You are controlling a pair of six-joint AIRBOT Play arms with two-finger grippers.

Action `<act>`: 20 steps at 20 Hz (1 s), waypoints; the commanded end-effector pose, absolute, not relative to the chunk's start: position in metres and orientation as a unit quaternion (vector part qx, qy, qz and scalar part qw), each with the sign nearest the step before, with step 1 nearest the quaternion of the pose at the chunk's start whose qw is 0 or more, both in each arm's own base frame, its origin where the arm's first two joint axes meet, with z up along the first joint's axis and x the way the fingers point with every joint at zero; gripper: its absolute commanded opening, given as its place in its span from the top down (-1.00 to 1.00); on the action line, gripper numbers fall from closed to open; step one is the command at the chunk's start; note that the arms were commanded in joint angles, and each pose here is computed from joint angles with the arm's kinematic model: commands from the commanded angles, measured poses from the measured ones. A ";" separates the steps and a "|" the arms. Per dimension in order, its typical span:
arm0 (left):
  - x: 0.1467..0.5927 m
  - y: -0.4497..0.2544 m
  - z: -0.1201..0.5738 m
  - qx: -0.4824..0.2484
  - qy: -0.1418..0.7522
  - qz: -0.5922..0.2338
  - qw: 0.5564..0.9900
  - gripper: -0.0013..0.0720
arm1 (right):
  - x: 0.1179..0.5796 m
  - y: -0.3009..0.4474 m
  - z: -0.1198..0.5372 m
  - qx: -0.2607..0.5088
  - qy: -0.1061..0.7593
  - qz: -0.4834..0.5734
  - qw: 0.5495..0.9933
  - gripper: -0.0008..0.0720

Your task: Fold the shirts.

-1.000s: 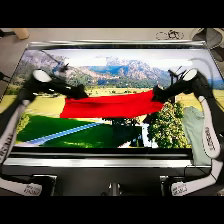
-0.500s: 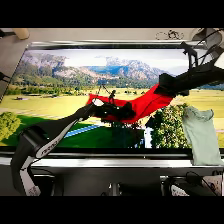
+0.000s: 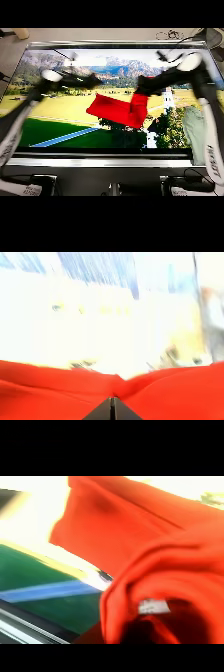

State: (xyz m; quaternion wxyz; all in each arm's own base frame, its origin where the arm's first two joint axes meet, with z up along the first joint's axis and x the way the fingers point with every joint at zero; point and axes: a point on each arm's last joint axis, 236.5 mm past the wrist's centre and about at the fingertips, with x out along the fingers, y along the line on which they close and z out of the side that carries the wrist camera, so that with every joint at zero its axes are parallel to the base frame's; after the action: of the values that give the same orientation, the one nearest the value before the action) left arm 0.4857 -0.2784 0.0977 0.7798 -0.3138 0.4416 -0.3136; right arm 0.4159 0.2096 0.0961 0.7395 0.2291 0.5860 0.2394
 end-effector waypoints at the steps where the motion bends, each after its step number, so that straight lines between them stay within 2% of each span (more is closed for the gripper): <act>1: 0.478 -0.167 0.197 -0.255 0.351 -0.262 0.862 0.90 | 0.440 0.311 0.045 0.312 0.579 0.287 0.696 0.92; 2: 0.467 -0.152 0.224 -0.252 0.327 -0.259 0.873 0.90 | 0.441 0.335 0.029 0.335 0.586 0.292 0.677 0.91; 3: 0.456 -0.143 0.246 -0.248 0.306 -0.259 0.882 0.90 | 0.440 0.357 0.013 0.358 0.596 0.295 0.656 0.69; 4: 0.445 -0.138 0.264 -0.242 0.290 -0.260 0.889 0.90 | 0.440 0.373 0.005 0.378 0.599 0.302 0.638 -0.29; 5: 0.435 -0.135 0.280 -0.235 0.274 -0.262 0.895 0.90 | 0.441 0.383 0.007 0.397 0.591 0.324 0.623 -0.93; 7: 0.423 -0.129 0.294 -0.210 0.258 -0.253 0.908 0.90 | 0.445 0.368 0.018 0.402 0.589 0.332 0.618 -0.89; 10: 0.420 -0.117 0.281 -0.171 0.276 -0.231 0.917 0.90 | 0.438 0.274 0.018 0.301 0.628 0.292 0.656 -0.89; 12: 0.422 -0.107 0.263 -0.147 0.300 -0.212 0.918 0.90 | 0.424 0.172 -0.001 0.198 0.681 0.185 0.681 -0.86; 13: 0.423 -0.104 0.255 -0.138 0.312 -0.207 0.917 0.90 | 0.412 0.112 -0.014 0.146 0.710 0.106 0.680 -0.83; 14: 0.423 -0.103 0.249 -0.133 0.322 -0.204 0.915 0.90 | 0.398 0.076 -0.026 0.129 0.734 0.047 0.665 -0.83; 15: 0.421 -0.103 0.245 -0.132 0.329 -0.206 0.912 0.90 | 0.383 0.069 -0.042 0.146 0.750 0.037 0.643 -0.83; 17: 0.419 -0.105 0.242 -0.132 0.336 -0.208 0.909 0.90 | 0.370 0.109 -0.072 0.228 0.748 0.087 0.618 -0.84; 20: 0.415 -0.106 0.239 -0.141 0.349 -0.208 0.903 0.90 | 0.391 0.163 -0.095 0.324 0.693 0.117 0.634 -0.84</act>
State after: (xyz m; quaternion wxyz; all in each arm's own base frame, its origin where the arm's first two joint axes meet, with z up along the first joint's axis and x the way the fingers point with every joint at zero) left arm 0.4196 -0.1075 0.2460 0.9083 -0.1432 0.3316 -0.2109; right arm 0.3843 0.1406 -0.0735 0.6298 0.2561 0.7242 0.1153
